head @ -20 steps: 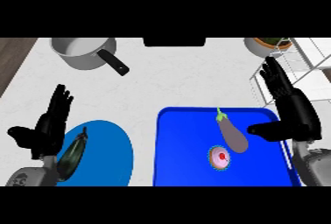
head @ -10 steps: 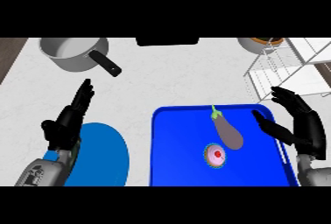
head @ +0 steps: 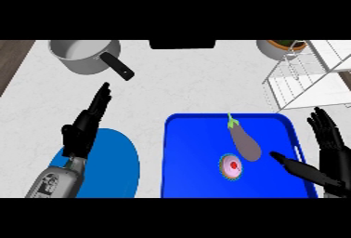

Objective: Pick the cupcake from the tray and place it in the tiered shelf

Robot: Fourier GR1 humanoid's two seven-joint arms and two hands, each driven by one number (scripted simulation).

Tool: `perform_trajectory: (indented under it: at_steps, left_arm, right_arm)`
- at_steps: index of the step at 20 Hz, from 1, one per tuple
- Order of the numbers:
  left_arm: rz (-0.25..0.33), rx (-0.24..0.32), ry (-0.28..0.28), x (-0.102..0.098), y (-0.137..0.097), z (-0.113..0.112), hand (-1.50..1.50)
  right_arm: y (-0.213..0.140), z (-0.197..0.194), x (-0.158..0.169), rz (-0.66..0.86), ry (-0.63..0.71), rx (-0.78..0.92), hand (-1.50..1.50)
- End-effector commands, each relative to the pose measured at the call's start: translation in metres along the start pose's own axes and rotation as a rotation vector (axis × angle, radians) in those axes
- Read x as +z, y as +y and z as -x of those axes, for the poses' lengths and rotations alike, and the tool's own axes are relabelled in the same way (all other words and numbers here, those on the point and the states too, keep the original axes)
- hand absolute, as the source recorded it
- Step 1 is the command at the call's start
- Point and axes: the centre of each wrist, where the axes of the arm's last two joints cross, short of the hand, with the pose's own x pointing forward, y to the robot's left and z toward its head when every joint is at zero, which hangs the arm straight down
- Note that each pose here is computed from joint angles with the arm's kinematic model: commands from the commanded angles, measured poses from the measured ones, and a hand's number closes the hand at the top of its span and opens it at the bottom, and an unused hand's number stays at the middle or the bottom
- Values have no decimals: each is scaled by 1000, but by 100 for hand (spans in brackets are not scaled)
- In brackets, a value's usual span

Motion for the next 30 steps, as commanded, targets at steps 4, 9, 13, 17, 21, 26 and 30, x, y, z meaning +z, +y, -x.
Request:
perform_trajectory:
  at_steps: [4, 9, 13, 17, 21, 26, 30]
  left_arm:
    - [16, -10, 18, 5, -16, 2, 0]
    - [19, -7, 5, 4, -14, 3, 0]
    - [16, -10, -1, -8, -4, -9, 0]
    - [17, -24, 7, 11, -13, 7, 0]
    - [19, -7, 3, -16, -3, 0, 0]
    - [19, -7, -1, -10, -18, -5, 0]
    - [16, -7, -17, -4, -8, 6, 0]
  right_arm:
    - [-3, -59, -6, -253, 29, 192, -150]
    - [7, -106, 3, -328, 79, 335, -150]
    - [11, -137, 4, -485, 134, 520, -150]
    - [14, -162, 4, -556, 185, 737, -150]
    - [39, -183, 9, -576, 244, 837, -150]
    - [58, -204, 25, -585, 244, 837, -150]
    - [63, -204, 22, -577, 242, 826, -150]
